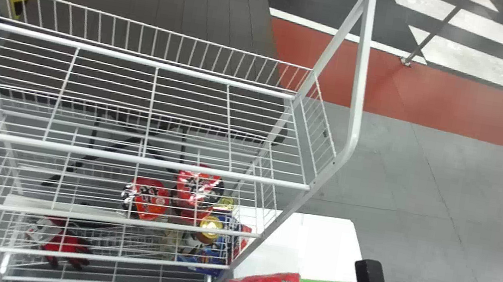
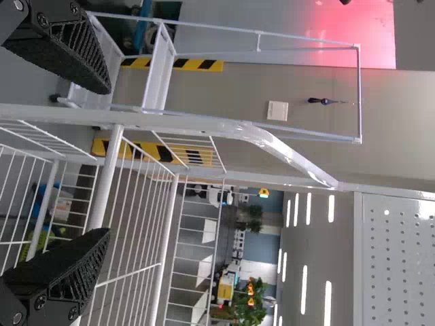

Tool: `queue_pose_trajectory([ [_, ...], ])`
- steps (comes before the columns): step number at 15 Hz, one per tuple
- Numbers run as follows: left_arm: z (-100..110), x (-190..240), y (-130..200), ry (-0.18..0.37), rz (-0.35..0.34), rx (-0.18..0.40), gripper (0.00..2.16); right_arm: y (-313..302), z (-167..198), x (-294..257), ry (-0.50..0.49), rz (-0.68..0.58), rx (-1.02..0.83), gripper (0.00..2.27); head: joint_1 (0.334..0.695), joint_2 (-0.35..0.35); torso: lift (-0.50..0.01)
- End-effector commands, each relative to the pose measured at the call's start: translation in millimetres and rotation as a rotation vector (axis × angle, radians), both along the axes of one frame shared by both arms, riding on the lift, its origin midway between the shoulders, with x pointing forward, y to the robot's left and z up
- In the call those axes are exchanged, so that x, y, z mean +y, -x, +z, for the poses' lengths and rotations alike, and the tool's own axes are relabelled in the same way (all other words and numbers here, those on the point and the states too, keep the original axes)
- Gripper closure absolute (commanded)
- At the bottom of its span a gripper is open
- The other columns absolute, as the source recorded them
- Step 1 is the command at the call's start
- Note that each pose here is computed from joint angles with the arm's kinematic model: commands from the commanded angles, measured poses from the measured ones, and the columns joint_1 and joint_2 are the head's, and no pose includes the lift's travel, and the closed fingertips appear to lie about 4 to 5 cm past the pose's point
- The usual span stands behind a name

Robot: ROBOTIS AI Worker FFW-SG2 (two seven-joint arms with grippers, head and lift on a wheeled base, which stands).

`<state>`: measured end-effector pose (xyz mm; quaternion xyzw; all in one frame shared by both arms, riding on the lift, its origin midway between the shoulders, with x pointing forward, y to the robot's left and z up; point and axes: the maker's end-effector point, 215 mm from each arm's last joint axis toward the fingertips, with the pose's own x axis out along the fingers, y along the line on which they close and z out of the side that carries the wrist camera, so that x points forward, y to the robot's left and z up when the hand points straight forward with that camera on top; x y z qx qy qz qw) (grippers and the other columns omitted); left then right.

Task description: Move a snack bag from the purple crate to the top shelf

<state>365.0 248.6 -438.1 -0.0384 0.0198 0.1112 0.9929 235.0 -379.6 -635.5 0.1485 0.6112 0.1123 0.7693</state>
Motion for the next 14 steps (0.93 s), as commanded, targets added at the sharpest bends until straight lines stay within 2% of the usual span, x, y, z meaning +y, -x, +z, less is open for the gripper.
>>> queue_pose_trajectory([
  [1,0,0,0,-0.001,0.000,0.001,0.08,26,33,34,-0.068,-0.059,0.101,1.75,0.695,-0.256,0.000],
  [2,-1,-1,0,0.000,0.001,0.003,0.08,37,51,48,-0.113,-0.099,0.152,1.75,0.695,-0.239,0.000],
  [4,-2,0,0,0.000,0.004,0.003,0.08,15,91,68,-0.154,-0.069,0.047,1.75,0.695,-0.200,0.000],
  [6,-2,0,0,0.000,0.005,0.003,0.08,-3,123,85,-0.167,-0.039,-0.053,1.74,0.695,-0.143,0.000],
  [14,0,1,2,-0.002,0.011,0.000,0.08,-68,272,163,-0.237,0.126,-0.462,1.75,0.695,0.009,0.000],
])
